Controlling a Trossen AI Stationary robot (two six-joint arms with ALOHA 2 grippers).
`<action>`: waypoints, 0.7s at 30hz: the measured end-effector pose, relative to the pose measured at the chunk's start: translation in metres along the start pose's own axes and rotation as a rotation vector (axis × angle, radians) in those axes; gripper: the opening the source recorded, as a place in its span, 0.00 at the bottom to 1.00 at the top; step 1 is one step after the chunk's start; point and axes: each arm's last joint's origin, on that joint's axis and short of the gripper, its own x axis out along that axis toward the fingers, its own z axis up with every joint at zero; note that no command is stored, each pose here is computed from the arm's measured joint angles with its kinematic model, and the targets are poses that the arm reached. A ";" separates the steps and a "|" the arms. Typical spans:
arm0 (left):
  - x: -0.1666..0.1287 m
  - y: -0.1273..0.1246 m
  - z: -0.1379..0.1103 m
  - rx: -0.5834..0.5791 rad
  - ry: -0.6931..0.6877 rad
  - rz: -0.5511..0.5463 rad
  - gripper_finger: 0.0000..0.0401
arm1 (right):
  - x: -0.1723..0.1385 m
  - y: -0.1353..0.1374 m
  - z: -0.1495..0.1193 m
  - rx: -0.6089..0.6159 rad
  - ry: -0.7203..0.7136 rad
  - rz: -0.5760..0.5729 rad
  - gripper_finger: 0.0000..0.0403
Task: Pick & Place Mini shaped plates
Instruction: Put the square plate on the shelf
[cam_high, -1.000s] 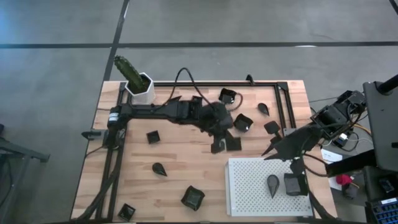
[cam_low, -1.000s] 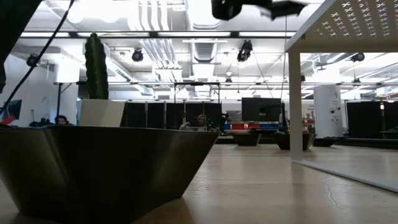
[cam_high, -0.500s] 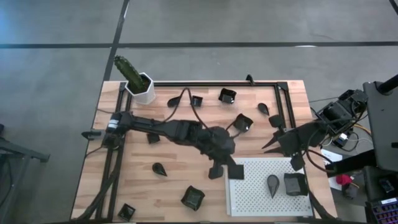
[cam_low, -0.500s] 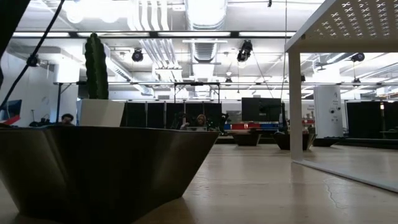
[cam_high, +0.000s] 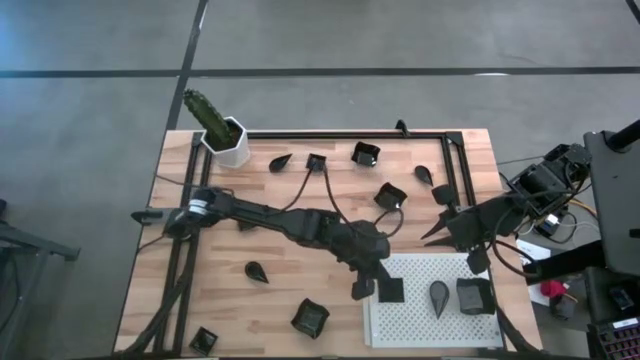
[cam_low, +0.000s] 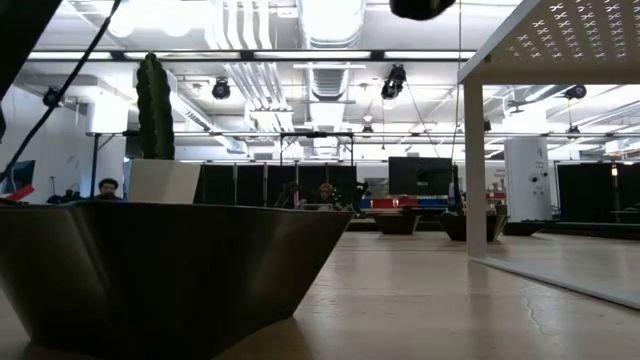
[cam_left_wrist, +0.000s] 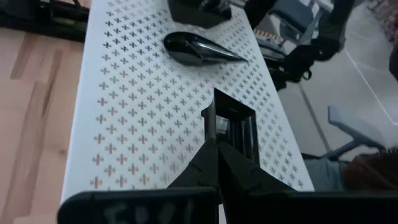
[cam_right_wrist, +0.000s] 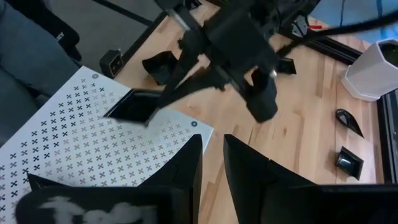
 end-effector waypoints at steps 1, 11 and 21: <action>0.002 0.001 -0.001 -0.007 0.004 0.002 0.00 | 0.000 0.000 0.000 0.000 0.000 0.000 0.15; 0.028 0.013 -0.013 -0.068 0.015 0.009 0.00 | 0.000 0.000 0.000 -0.008 0.000 0.000 0.15; 0.031 0.017 -0.014 -0.063 0.015 0.021 0.00 | 0.000 0.000 0.000 -0.005 0.001 0.000 0.15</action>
